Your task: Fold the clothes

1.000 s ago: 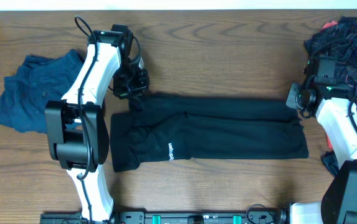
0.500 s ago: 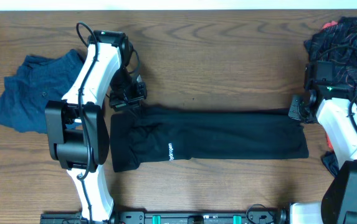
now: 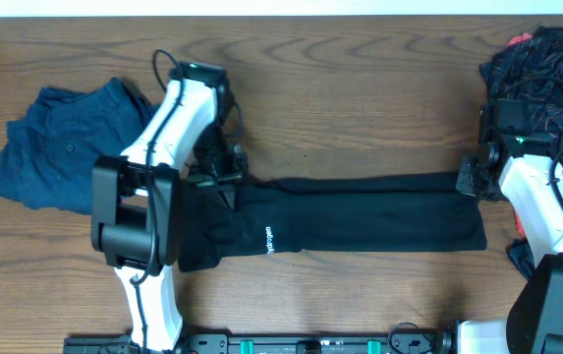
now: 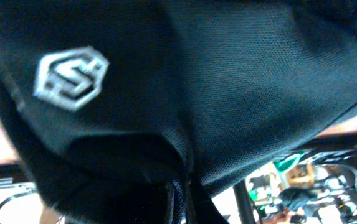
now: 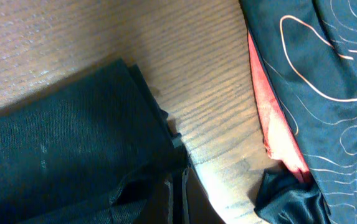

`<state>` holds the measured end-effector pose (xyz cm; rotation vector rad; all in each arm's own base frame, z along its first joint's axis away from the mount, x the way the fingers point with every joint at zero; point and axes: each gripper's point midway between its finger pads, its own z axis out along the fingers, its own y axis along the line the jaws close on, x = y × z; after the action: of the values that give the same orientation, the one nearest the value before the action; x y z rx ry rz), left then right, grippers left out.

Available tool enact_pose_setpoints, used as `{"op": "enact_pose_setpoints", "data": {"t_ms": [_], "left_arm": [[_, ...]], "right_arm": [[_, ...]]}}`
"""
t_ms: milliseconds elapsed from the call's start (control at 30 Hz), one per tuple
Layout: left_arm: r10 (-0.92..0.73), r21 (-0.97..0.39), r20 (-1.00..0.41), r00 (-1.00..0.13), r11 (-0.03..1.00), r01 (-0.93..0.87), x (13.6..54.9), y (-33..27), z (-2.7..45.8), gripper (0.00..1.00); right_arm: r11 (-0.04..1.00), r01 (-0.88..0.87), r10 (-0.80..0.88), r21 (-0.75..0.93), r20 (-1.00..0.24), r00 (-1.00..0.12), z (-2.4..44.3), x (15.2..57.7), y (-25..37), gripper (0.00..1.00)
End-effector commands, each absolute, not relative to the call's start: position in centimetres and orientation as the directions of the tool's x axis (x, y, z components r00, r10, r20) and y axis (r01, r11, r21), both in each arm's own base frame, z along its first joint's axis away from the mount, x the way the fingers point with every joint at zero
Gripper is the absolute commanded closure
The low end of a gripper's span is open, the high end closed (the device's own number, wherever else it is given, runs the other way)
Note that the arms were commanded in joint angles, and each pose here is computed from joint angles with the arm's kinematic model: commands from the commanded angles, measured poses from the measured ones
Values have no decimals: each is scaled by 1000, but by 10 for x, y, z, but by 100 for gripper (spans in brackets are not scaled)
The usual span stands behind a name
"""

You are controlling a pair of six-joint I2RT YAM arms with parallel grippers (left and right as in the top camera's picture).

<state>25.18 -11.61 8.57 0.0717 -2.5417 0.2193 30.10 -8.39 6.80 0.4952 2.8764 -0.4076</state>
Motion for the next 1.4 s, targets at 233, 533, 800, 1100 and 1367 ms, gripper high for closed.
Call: {"op": "enact_pose_setpoints", "data": {"t_ms": [233, 533, 800, 1100, 1367], "left_arm": [[18, -46, 628, -778, 999, -14, 216, -104, 73, 93], [5, 56, 648, -761, 997, 54, 208, -80, 71, 85], [7, 53, 645, -764, 997, 53, 209, -80, 71, 87], [63, -173, 373, -925, 985, -3, 249, -121, 90, 87], [82, -291, 149, -985, 956, 36, 289, -163, 93, 68]], "right_arm": [[893, 364, 316, -265, -209, -925, 73, 288, -89, 98], [880, 359, 314, -312, -186, -931, 75, 279, -95, 87], [879, 359, 314, -314, -185, -931, 75, 278, -95, 86], [966, 257, 249, -20, -189, -950, 67, 303, -46, 84], [976, 213, 216, 36, -156, -964, 63, 298, -30, 81]]}}
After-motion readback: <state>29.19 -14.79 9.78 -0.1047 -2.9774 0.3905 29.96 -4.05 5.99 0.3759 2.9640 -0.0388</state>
